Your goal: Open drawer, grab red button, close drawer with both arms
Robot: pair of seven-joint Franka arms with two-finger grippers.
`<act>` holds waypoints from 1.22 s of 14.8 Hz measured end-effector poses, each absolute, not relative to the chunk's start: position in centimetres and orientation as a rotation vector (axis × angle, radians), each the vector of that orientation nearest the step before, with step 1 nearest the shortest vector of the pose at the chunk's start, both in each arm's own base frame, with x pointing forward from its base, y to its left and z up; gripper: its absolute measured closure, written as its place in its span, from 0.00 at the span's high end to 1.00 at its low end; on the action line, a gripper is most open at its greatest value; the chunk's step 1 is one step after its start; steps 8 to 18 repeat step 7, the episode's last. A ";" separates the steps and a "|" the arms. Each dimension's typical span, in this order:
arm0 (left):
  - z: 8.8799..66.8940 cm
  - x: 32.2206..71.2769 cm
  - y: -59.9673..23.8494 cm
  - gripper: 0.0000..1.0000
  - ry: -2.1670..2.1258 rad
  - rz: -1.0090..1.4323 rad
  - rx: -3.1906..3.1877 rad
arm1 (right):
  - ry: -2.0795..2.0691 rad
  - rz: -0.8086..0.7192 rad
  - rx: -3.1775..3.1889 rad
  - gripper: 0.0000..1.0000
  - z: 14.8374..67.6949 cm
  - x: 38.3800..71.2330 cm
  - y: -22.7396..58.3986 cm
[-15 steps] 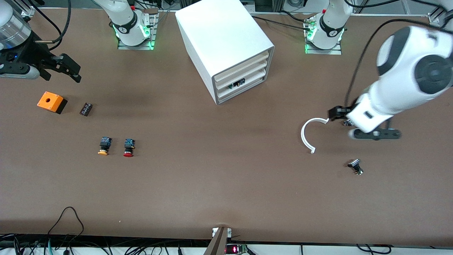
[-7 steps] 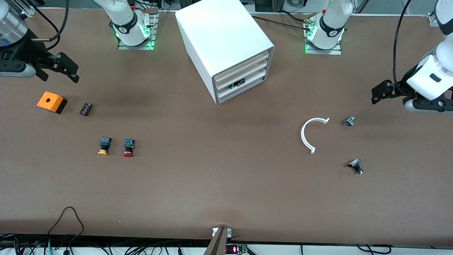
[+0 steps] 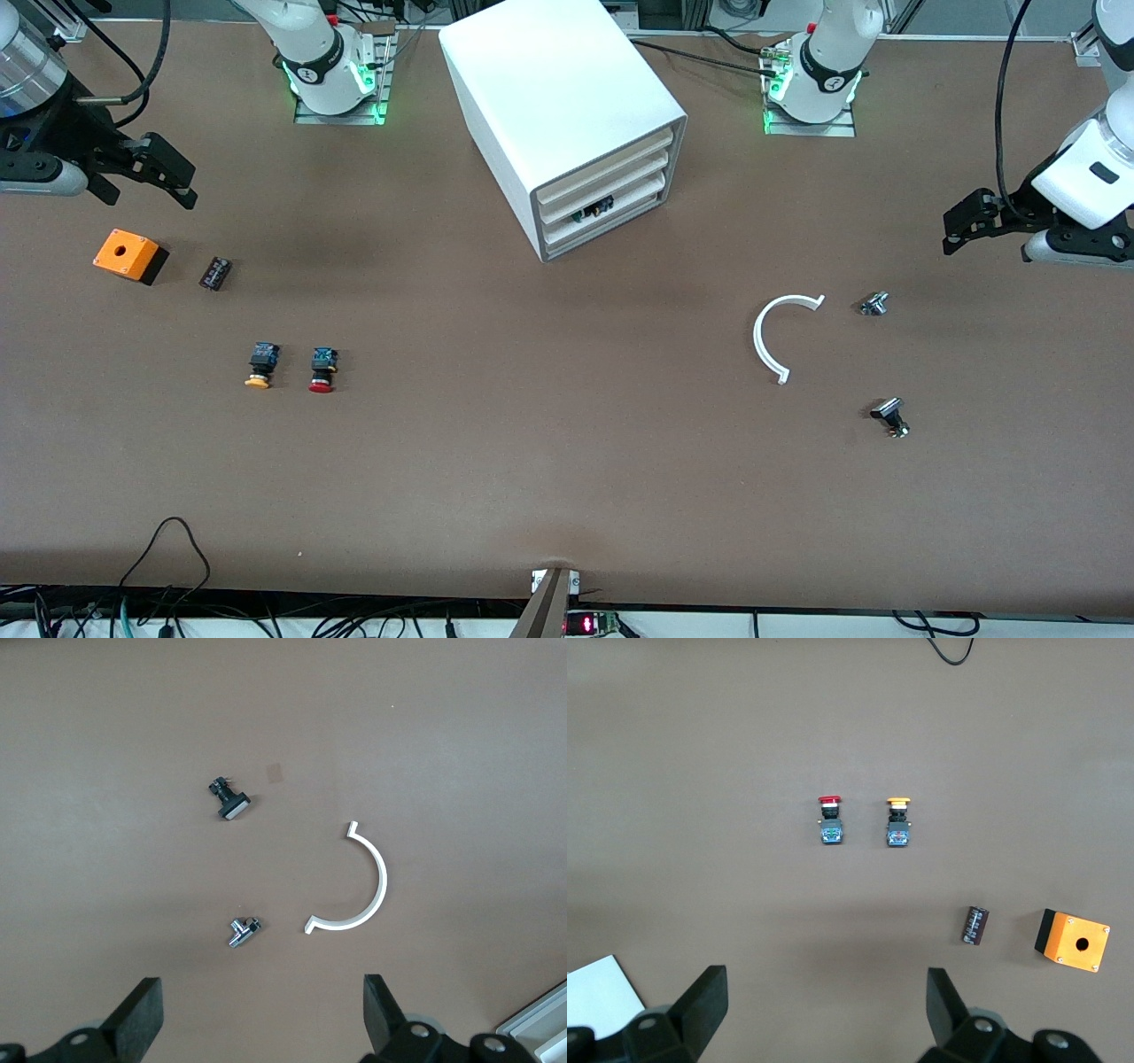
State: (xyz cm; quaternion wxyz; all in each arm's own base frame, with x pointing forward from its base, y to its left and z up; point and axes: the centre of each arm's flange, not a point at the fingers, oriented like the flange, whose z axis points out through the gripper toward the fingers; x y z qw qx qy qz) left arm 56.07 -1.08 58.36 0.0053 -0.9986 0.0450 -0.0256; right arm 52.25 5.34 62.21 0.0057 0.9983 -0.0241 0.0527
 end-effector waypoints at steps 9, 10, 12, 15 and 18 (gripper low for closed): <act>58.1 55.5 -0.9 1.00 0.131 -0.006 -3.129 | -0.075 0.167 3.125 1.00 62.3 52.3 5.4; 58.1 55.5 -0.9 1.00 0.131 -0.006 -3.129 | -0.075 0.167 3.125 1.00 62.3 52.3 5.4; 58.1 55.5 -0.9 1.00 0.131 -0.006 -3.129 | -0.075 0.167 3.125 1.00 62.3 52.3 5.4; 58.1 55.5 -0.9 1.00 0.131 -0.006 -3.129 | -0.075 0.167 3.125 1.00 62.3 52.3 5.4; 58.1 55.5 -0.9 1.00 0.131 -0.006 -3.129 | -0.075 0.167 3.125 1.00 62.3 52.3 5.4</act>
